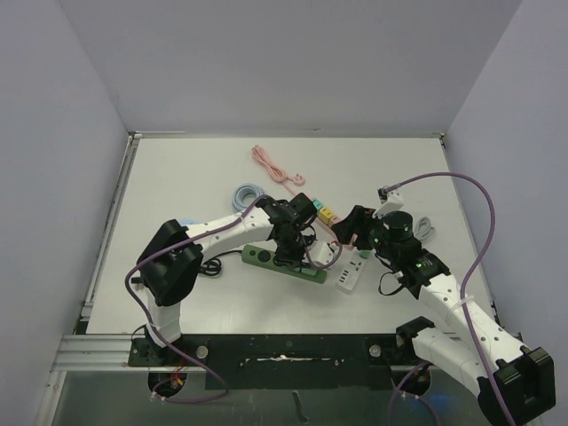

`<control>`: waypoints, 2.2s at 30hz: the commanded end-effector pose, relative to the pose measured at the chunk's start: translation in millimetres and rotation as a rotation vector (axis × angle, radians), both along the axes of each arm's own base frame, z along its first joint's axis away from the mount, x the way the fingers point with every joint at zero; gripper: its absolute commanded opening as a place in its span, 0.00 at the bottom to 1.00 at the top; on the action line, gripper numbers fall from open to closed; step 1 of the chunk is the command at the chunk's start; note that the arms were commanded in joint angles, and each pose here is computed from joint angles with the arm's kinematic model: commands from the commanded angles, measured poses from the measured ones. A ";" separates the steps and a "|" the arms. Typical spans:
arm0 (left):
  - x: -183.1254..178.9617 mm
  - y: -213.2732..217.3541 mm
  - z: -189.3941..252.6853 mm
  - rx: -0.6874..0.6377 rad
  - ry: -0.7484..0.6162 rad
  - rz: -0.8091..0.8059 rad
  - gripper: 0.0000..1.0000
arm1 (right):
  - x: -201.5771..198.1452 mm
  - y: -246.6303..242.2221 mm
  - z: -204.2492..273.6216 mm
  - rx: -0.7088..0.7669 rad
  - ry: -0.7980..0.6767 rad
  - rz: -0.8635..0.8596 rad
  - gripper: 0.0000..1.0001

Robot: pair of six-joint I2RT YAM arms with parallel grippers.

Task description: Insert the plug

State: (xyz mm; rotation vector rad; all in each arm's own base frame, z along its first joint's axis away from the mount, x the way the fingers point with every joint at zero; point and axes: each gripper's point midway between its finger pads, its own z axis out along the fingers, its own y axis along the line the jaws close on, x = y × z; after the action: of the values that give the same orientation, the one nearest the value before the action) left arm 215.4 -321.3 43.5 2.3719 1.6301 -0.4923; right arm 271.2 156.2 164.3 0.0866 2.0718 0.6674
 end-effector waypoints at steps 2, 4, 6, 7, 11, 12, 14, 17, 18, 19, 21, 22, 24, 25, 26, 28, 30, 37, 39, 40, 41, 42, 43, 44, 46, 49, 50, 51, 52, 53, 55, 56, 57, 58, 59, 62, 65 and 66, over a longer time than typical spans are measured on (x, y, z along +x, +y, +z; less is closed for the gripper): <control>-18.7 56.6 -129.9 0.271 0.010 -0.067 0.00 | 7.0 0.3 20.3 0.023 -0.083 -0.002 0.69; -18.4 53.2 -128.6 0.262 0.014 -0.058 0.00 | 7.0 0.8 21.9 0.025 -0.087 0.000 0.69; -20.5 50.7 -128.0 0.255 0.024 -0.063 0.00 | 7.8 1.2 25.0 0.029 -0.094 0.002 0.69; -20.8 50.3 -127.7 0.253 0.025 -0.065 0.00 | 8.1 1.5 25.9 0.028 -0.097 0.004 0.69; -12.6 39.9 -112.0 0.186 0.022 -0.034 0.00 | 7.0 1.5 30.0 0.024 -0.104 0.010 0.69; -7.2 33.8 -102.1 0.149 0.013 -0.024 0.00 | 6.7 1.0 30.9 0.023 -0.106 0.010 0.69; 10.0 12.8 -76.0 0.048 -0.030 0.011 0.16 | 5.3 1.2 31.5 0.021 -0.108 0.015 0.69; 25.6 -9.8 -34.8 -0.049 -0.064 0.016 0.83 | 4.1 1.3 32.9 0.021 -0.112 0.020 0.70; 28.5 -13.6 -22.3 -0.061 -0.075 0.009 0.84 | 3.2 1.7 33.3 0.022 -0.115 0.025 0.70; 30.3 -16.3 -9.8 -0.072 -0.084 0.002 0.85 | 2.6 2.0 33.1 0.026 -0.119 0.028 0.70; 30.9 -19.4 12.9 -0.104 -0.099 -0.007 0.85 | 2.3 3.2 34.5 0.039 -0.130 0.031 0.70; 29.5 -19.0 23.8 -0.120 -0.108 -0.013 0.85 | 2.0 4.5 35.8 0.041 -0.132 0.038 0.70; 27.7 -16.5 41.2 -0.152 -0.133 -0.013 0.85 | 1.9 5.3 38.7 0.032 -0.134 0.049 0.71; 28.3 -15.0 50.2 -0.173 -0.148 -0.003 0.85 | 2.4 4.7 39.4 0.024 -0.133 0.050 0.71; 28.2 -13.5 61.8 -0.201 -0.170 0.008 0.85 | 2.6 4.3 40.0 0.014 -0.133 0.053 0.71; 28.9 -11.8 74.3 -0.250 -0.190 0.041 0.85 | 2.5 3.9 40.4 -0.003 -0.133 0.060 0.71; 28.6 -9.5 96.4 -0.325 -0.219 0.072 0.85 | 1.7 4.7 40.7 -0.029 -0.135 0.084 0.71; 65.5 13.4 154.8 -0.581 -0.328 0.662 0.85 | -9.2 27.0 42.1 -0.149 -0.179 0.357 0.71; 78.0 29.8 170.1 -0.658 -0.352 0.878 0.85 | -14.4 39.3 35.7 -0.184 -0.180 0.466 0.71; 85.9 39.0 181.2 -0.715 -0.362 1.012 0.85 | -15.4 44.9 31.4 -0.211 -0.172 0.508 0.71; 93.1 53.3 188.4 -0.755 -0.357 1.182 0.85 | -17.2 51.8 26.6 -0.248 -0.165 0.549 0.71; 97.2 66.8 194.3 -0.781 -0.341 1.319 0.85 | -19.0 57.4 18.4 -0.297 -0.143 0.581 0.71; 99.5 77.5 198.2 -0.799 -0.303 1.422 0.85 | -19.4 63.6 13.5 -0.345 -0.136 0.606 0.71; 100.0 87.0 201.4 -0.804 -0.271 1.479 0.85 | -19.6 70.8 8.4 -0.394 -0.129 0.631 0.71; 103.5 112.7 204.9 -0.826 -0.246 1.604 0.85 | -23.8 87.1 0.2 -0.442 -0.108 0.701 0.71; 102.6 147.4 209.1 -0.911 -0.156 1.751 0.85 | -30.8 108.6 -12.7 -0.476 -0.073 0.800 0.70; 100.3 155.5 211.3 -0.943 -0.124 1.761 0.85 | -33.5 114.5 -17.8 -0.491 -0.066 0.829 0.70; 97.9 163.9 209.5 -0.966 -0.094 1.773 0.85 | -36.2 119.4 -23.4 -0.505 -0.051 0.857 0.70; 95.1 171.0 211.1 -0.996 -0.071 1.779 0.85 | -40.2 123.6 -30.1 -0.524 -0.030 0.889 0.69; 92.4 177.3 213.7 -1.027 -0.058 1.780 0.85 | -44.0 128.7 -34.4 -0.540 -0.017 0.919 0.68; 86.2 186.9 216.8 -1.075 -0.047 1.783 0.85 | -46.6 132.5 -44.6 -0.577 0.009 0.955 0.66; 84.0 190.2 215.9 -1.084 -0.046 1.788 0.85 | -46.6 133.4 -51.4 -0.595 0.025 0.967 0.64; 82.1 192.2 213.3 -1.086 -0.045 1.792 0.85 | -47.2 134.5 -54.8 -0.609 0.034 0.981 0.62; 80.4 192.8 211.6 -1.088 -0.040 1.796 0.85 | -47.6 135.0 -58.1 -0.622 0.042 0.993 0.61; 79.1 193.4 208.8 -1.087 -0.032 1.804 0.85 | -47.6 135.6 -61.1 -0.632 0.048 1.003 0.60; 77.2 190.1 200.1 -1.089 -0.002 1.800 0.85 | -42.1 133.4 -71.3 -0.677 0.068 1.008 0.57; 78.1 189.7 191.7 -1.076 0.017 1.815 0.85 | -37.6 129.0 -81.6 -0.726 0.093 1.008 0.53; 78.5 189.7 190.0 -1.071 0.023 1.820 0.85 | -36.5 129.0 -83.8 -0.733 0.097 1.009 0.51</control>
State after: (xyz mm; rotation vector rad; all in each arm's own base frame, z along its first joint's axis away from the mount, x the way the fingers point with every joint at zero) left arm 287.1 -124.8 217.9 -0.1440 1.9853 -0.5244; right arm 218.7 282.7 70.8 -1.3979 2.3020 0.4824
